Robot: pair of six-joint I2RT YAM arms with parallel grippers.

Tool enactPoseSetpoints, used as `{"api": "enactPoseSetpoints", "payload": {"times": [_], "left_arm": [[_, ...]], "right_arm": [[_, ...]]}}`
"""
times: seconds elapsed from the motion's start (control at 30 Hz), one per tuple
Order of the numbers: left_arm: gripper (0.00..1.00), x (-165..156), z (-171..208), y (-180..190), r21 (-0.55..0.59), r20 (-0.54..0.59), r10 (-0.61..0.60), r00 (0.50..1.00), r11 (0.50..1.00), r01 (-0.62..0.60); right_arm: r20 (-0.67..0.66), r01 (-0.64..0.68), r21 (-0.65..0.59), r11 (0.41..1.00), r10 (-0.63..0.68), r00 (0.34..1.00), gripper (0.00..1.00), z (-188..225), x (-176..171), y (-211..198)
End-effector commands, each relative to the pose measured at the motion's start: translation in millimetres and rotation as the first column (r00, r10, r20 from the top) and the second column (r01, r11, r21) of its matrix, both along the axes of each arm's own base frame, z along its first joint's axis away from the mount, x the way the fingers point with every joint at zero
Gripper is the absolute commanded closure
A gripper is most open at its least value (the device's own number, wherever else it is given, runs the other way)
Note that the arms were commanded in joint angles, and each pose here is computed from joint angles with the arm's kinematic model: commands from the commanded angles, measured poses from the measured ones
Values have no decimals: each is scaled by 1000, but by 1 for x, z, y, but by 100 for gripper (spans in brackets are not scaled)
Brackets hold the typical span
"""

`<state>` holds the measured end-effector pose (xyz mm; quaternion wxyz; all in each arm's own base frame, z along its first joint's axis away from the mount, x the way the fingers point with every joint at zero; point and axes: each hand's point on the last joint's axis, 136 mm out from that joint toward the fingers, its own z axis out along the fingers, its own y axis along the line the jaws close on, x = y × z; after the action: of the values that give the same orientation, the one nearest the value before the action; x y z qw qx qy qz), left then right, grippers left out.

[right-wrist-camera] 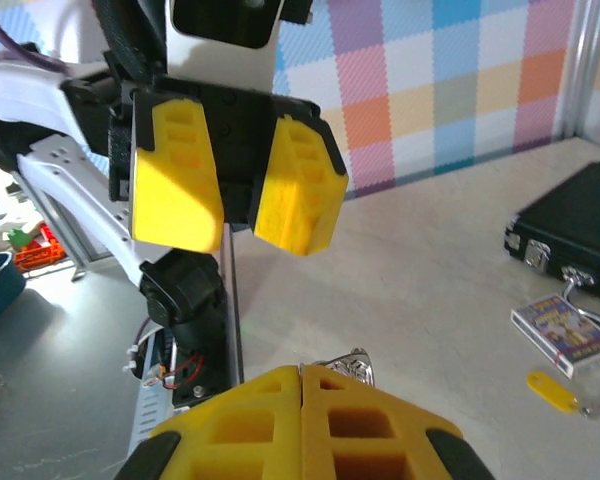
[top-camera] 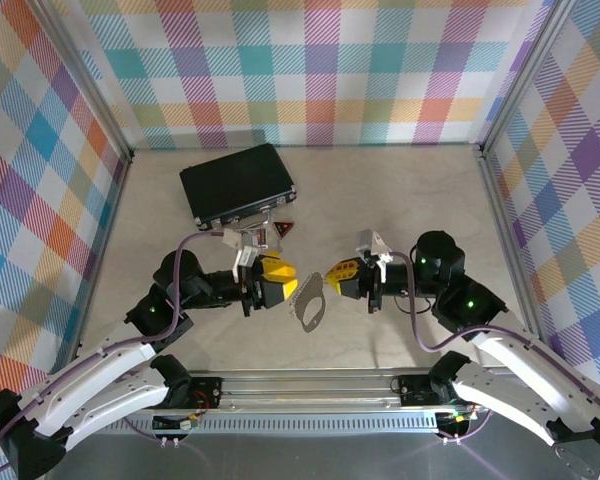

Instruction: Put the keys on the keyring

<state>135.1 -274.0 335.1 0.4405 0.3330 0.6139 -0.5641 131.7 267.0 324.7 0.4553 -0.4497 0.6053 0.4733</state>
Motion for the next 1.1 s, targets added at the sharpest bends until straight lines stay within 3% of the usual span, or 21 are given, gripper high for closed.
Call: {"api": "enactPoseSetpoints", "payload": {"times": [0.0, 0.07, 0.2, 0.37, 0.5, 0.87, 1.07], "left_arm": [[63, -12, 7, 1, -4, 72, -34, 997, 999, 35], [57, -12, 5, 2, 3, 77, -27, 997, 1000, 27], [28, -11, -1, 1, 17, 96, 0, 995, 1000, -2], [14, -5, -20, -1, 85, 170, 92, 981, 991, -107], [0, 15, -33, -2, 136, 227, 213, 950, 959, -247], [1, 46, -48, -30, 183, 321, 281, 904, 918, -351], [11, 55, -57, -38, 202, 345, 291, 892, 906, -373]], "right_arm": [[60, -66, 65, 996, 62, 996, 100, 30, -16, -2], [56, -51, 59, 997, 47, 997, 100, 32, -15, -3], [-8, 132, 0, 991, -132, 991, 100, 28, 18, -7], [-127, 391, -34, 920, -392, 911, 100, 20, 62, -19], [-187, 446, -19, 895, -441, 878, 100, 19, 70, -22], [-221, 476, -62, 877, -477, 851, 100, 14, 71, -16], [-222, 486, -61, 872, -486, 845, 100, 15, 71, -16]]}}
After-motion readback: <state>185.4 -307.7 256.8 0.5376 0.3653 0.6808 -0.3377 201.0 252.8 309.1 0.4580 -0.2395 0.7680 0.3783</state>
